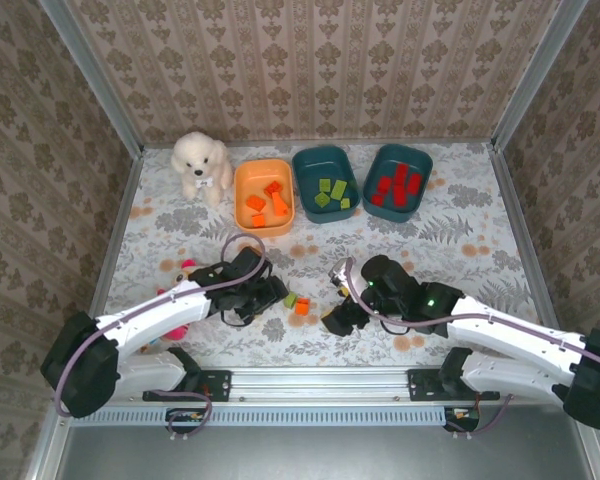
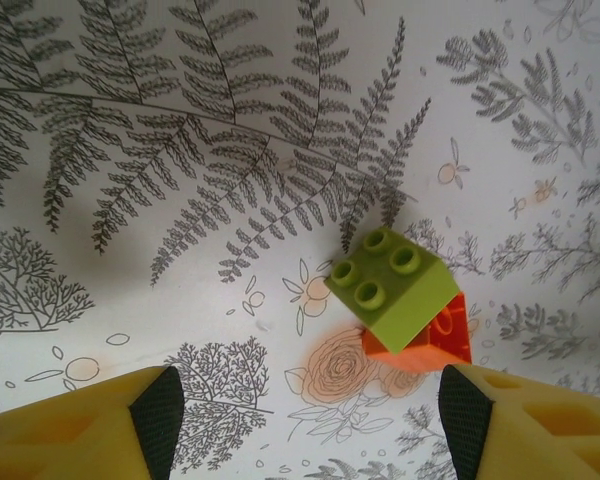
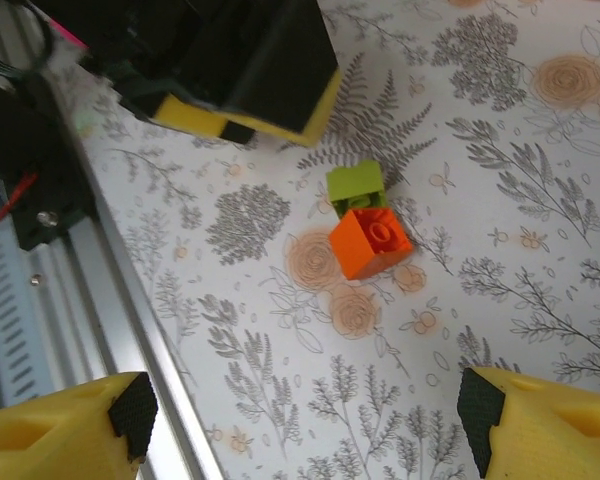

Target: Sort the legos into containers by color

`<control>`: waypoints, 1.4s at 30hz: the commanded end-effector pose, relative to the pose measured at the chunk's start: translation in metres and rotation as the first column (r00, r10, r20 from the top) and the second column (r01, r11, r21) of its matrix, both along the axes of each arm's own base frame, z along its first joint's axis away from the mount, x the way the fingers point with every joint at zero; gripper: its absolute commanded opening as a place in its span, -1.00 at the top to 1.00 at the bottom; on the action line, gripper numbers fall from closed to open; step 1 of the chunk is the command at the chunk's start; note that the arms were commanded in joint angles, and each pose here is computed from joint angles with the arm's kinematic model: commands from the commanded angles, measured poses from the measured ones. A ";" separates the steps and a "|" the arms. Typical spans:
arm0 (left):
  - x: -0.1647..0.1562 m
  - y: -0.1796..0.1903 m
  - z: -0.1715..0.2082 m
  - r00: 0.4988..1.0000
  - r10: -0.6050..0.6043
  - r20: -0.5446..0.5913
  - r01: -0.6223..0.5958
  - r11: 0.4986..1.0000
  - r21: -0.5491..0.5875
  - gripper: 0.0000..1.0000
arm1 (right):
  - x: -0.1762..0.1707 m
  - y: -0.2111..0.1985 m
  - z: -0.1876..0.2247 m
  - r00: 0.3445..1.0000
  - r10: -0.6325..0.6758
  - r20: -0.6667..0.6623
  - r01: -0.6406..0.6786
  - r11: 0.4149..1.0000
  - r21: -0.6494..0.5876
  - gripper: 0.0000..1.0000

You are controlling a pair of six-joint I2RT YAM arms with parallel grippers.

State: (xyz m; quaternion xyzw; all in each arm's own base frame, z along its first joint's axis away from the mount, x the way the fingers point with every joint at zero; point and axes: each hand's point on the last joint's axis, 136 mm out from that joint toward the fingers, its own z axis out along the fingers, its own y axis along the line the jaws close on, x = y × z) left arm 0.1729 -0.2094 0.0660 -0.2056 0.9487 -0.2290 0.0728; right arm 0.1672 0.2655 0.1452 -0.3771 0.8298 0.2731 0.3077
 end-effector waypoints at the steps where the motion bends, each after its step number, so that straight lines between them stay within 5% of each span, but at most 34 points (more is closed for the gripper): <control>1: 0.006 0.008 0.007 0.995 0.095 0.041 -0.094 0.995 -0.014 -0.43 | 0.019 0.006 0.001 0.998 -0.023 0.066 0.027 0.997 -0.068 -0.64; 12: -0.001 0.028 0.014 0.984 0.157 0.085 -0.154 0.987 -0.033 -0.43 | 0.037 0.052 -0.038 1.000 0.013 0.020 -0.009 0.980 -0.197 -0.62; 17: -0.002 0.025 0.011 0.985 0.159 0.072 -0.155 0.986 -0.054 -0.45 | 0.039 0.057 -0.031 0.999 0.002 0.035 0.003 0.989 -0.145 -0.60; 23: 0.005 0.001 0.002 0.989 0.150 -0.003 -0.150 0.986 -0.067 -0.55 | 0.030 0.049 -0.005 0.995 0.011 0.103 -0.007 0.999 -0.033 -0.62; 34: 0.012 -0.042 -0.019 0.941 0.288 -0.179 -0.301 0.952 -0.049 -0.69 | 0.011 0.015 0.014 0.992 -0.007 0.125 0.009 1.000 -0.014 -0.66; 42: 0.007 -0.039 -0.038 0.893 0.385 -0.235 -0.389 0.921 0.032 -0.43 | 0.006 0.002 0.019 0.991 -0.035 0.131 0.034 0.999 0.008 -0.67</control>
